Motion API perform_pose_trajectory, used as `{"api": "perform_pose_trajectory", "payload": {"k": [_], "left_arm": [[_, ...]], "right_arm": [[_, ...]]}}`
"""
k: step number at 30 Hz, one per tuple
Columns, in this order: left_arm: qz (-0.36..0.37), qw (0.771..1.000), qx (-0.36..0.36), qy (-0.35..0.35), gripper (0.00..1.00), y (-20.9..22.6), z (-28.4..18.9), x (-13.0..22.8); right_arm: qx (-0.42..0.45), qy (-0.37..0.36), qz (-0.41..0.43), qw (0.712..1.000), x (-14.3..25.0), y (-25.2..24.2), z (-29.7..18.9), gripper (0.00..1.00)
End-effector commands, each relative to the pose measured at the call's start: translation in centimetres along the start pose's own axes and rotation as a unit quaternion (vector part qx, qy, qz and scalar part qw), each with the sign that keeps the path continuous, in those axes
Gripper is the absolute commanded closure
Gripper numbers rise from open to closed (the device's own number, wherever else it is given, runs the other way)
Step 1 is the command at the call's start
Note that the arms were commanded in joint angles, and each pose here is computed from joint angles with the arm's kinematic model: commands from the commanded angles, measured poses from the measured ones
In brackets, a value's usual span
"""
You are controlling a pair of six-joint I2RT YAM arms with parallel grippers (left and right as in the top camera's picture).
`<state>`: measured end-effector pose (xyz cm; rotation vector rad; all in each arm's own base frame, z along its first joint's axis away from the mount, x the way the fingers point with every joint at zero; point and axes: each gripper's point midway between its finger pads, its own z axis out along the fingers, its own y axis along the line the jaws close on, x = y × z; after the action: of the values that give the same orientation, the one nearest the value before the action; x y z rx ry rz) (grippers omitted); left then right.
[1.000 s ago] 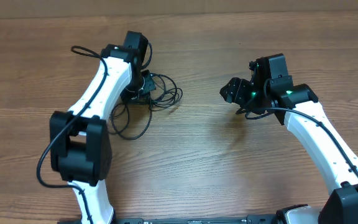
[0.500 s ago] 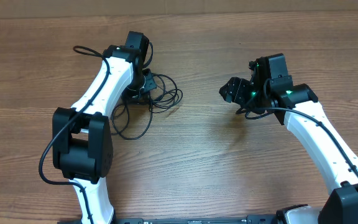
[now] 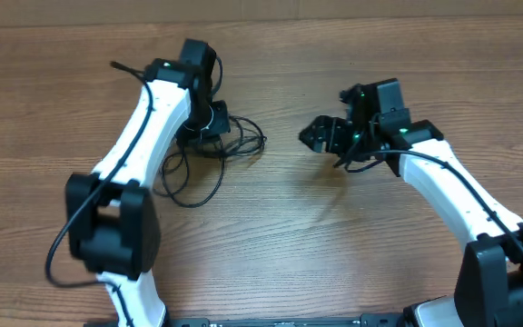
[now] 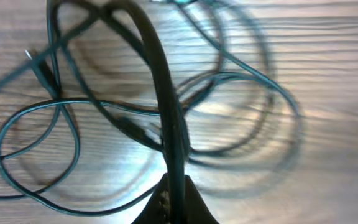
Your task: Untangle cables
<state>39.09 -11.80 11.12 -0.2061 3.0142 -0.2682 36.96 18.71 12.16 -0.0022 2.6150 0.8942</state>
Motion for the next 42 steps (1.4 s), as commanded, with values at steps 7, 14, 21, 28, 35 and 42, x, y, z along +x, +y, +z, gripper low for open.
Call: {"api": "perform_pose_trajectory", "payload": {"k": [7, 14, 21, 28, 35, 42], "left_arm": [[0.095, 0.988, 0.102, -0.059, 0.96, -4.0, -8.0, 1.1], [0.123, 0.978, 0.152, -0.067, 0.96, -5.6, -10.4, 2.3], [0.158, 0.965, 0.193, -0.078, 0.96, -6.7, -13.1, 4.0], [0.17, 0.958, 0.209, -0.092, 0.96, -7.1, -14.8, 4.8], [0.177, 0.958, 0.209, -0.091, 0.96, -7.1, -14.8, 4.9], [0.186, 0.949, 0.232, -0.106, 0.96, -7.9, -16.3, 5.0]], "right_arm": [[-0.109, -0.038, -0.172, 0.978, 0.0, 8.7, 1.5, 0.09], [-0.071, -0.042, -0.198, 0.977, 0.9, 9.2, 4.5, 0.04], [-0.08, -0.038, -0.22, 0.972, 1.7, 9.7, 7.0, 0.04], [-0.192, -0.034, -0.201, 0.96, 1.9, 13.9, 6.4, 0.05], [-0.237, -0.02, -0.198, 0.951, 2.5, 15.6, 5.7, 0.11], [-0.201, 0.007, -0.185, 0.962, 4.4, 14.0, 9.0, 0.44]]}}
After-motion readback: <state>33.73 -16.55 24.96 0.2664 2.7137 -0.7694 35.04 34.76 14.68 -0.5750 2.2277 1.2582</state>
